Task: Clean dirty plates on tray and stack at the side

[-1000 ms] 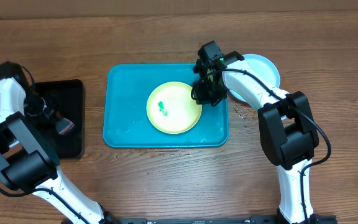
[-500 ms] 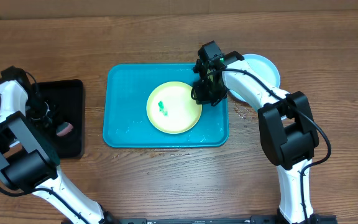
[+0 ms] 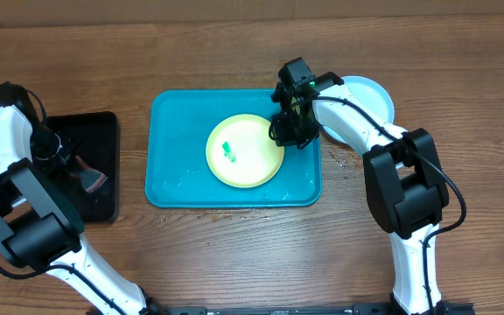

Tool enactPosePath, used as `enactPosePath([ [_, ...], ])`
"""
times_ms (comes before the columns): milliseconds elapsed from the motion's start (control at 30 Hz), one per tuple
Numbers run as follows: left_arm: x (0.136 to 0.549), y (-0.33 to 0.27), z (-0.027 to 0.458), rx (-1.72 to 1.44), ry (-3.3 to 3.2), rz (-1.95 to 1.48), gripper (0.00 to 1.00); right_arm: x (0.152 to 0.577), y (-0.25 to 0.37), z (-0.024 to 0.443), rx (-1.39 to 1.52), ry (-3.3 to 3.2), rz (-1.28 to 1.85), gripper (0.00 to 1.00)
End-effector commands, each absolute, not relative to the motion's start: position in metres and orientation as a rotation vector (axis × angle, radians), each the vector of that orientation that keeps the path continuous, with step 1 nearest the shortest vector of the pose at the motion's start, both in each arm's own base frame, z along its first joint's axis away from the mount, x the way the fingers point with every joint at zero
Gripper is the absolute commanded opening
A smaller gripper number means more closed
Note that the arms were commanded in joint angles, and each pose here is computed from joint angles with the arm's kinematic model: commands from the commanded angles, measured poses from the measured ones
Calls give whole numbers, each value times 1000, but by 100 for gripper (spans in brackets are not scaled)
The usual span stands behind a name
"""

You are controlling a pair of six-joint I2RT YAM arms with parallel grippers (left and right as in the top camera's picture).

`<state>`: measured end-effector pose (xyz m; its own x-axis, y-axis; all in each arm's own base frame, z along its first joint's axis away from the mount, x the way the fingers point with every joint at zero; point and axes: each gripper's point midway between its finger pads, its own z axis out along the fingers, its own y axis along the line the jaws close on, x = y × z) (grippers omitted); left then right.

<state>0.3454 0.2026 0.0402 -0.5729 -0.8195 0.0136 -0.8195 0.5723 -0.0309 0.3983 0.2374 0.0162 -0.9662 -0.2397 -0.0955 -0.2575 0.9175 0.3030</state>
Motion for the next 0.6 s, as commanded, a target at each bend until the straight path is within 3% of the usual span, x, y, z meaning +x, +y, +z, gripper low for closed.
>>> enactPosePath([
  [0, 338, 198, 32, -1465, 2808, -69, 49, 397, 241, 14, -395, 3022, 503, 4],
  [133, 334, 196, 21, -1468, 2813, -71, 47, 397, 241, 14, -395, 3020, 503, 4],
  [267, 333, 199, 18, -1465, 2809, -44, 29, 396, 240, 14, -395, 3026, 501, 4],
  [367, 335, 201, 22, -1462, 2799, -41, 26, 394, 240, 14, -394, 3033, 499, 4],
  [500, 338, 203, 33, -1461, 2799, -38, 4, 394, 240, 14, -394, 3033, 500, 4],
  [567, 340, 204, 42, -1461, 2799, -38, 4, 395, 240, 14, -393, 3030, 501, 4],
])
